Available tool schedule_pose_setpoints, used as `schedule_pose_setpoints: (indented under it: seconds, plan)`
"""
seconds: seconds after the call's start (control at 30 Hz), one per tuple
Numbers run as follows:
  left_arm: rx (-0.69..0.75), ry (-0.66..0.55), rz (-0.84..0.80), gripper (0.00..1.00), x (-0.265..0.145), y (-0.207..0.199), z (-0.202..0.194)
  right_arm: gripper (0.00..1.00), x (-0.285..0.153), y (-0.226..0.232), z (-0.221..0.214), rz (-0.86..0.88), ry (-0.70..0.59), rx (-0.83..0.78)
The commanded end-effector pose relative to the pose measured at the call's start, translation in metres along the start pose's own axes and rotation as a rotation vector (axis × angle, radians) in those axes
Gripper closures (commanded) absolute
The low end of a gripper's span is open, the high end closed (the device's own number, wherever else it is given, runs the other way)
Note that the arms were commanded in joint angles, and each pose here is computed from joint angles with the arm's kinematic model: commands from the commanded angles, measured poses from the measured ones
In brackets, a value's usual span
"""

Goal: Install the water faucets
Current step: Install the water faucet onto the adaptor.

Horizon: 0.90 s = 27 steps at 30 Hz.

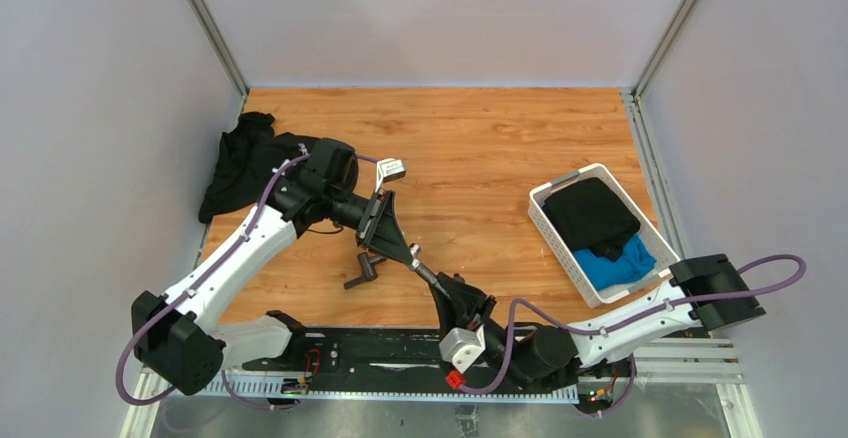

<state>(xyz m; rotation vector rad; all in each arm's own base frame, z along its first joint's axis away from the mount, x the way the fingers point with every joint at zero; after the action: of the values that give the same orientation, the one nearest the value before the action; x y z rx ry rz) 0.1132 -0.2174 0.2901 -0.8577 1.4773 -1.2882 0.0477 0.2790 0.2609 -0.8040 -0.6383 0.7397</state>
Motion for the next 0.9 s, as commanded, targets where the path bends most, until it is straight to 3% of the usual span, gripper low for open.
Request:
schedule_pose_setpoints:
  seconds: [0.0, 0.87]
  plan:
    - [0.031, 0.027, -0.025, 1.0, -0.001, -0.007, -0.006, 1.0, 0.007, -0.007, 0.006, -0.019, -0.017, 0.211]
    - [0.102, 0.004, -0.009, 1.0, -0.001, -0.009, -0.003, 1.0, 0.017, -0.022, 0.001, 0.06, -0.048, 0.695]
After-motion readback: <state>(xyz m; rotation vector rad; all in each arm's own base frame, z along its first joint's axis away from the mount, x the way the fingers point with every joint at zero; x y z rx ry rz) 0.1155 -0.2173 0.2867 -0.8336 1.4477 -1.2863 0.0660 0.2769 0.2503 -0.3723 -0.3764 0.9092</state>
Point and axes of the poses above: each gripper's point midway between its finger pads, its own x axis out along the fingers, its own y axis along the line the jaws close on, z = x × y, the point moved 4 cm from there along -x, back along the fingers, and after that the axes turned 11 degrees about -x, right-handed, at the moved point
